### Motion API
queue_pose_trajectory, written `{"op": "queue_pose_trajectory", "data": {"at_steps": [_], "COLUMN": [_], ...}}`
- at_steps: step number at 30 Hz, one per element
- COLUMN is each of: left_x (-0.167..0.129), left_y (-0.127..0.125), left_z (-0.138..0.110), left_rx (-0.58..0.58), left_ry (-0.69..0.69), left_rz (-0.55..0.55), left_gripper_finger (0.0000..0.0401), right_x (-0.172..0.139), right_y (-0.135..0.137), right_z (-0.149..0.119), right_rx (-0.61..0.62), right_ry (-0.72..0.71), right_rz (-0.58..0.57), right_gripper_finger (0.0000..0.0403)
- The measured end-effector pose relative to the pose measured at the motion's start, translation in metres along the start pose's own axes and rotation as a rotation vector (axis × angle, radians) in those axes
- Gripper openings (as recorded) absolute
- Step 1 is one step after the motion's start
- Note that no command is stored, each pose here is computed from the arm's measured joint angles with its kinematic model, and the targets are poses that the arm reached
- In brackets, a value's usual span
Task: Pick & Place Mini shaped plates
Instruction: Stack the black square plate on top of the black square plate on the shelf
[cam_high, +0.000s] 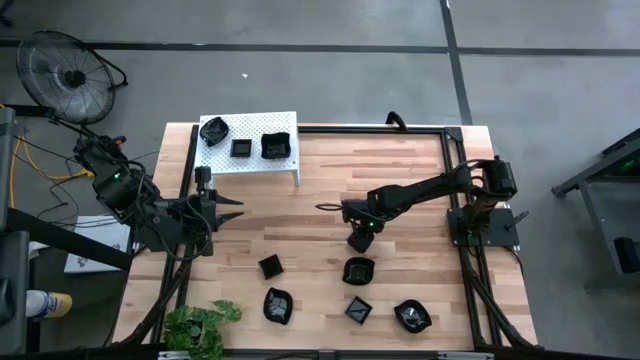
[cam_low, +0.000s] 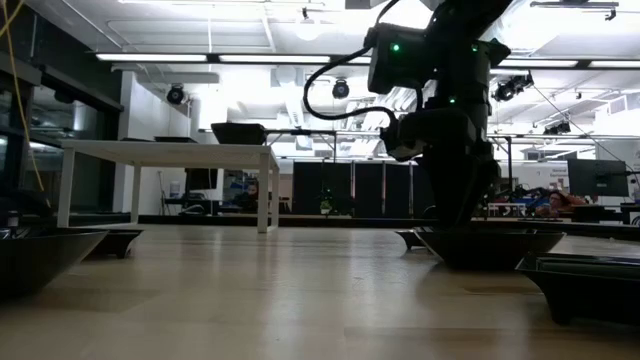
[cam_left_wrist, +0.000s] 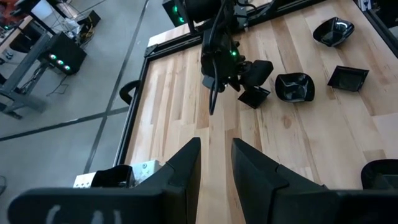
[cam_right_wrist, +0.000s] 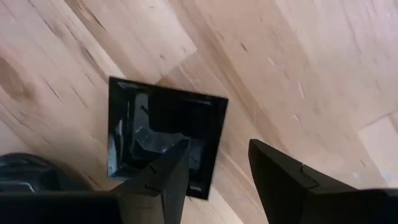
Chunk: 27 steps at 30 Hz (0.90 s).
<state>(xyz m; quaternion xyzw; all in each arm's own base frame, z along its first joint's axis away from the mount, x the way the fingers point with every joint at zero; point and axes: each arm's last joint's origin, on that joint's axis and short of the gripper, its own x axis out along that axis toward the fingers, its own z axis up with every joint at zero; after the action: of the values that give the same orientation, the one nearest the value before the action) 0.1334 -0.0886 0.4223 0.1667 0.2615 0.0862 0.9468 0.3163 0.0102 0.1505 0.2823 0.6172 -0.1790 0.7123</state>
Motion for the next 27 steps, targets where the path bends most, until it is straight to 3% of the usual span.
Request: {"op": "queue_pose_trajectory", "data": {"at_steps": [15, 27], "left_x": [0.000, 0.000], "left_y": [0.000, 0.000], "left_z": [0.000, 0.000], "left_rx": [0.003, 0.003], "left_ry": [0.000, 0.003], "left_rz": [-0.003, -0.012], "left_gripper_finger": [0.0085, 0.0085], "right_x": [0.011, 0.012], "right_y": [-0.004, -0.006], "right_z": [-0.004, -0.004], "right_rx": [0.007, 0.019], "right_ry": [0.015, 0.017], "right_rz": [0.031, 0.041], "right_gripper_finger": [0.0158, 0.0105]}}
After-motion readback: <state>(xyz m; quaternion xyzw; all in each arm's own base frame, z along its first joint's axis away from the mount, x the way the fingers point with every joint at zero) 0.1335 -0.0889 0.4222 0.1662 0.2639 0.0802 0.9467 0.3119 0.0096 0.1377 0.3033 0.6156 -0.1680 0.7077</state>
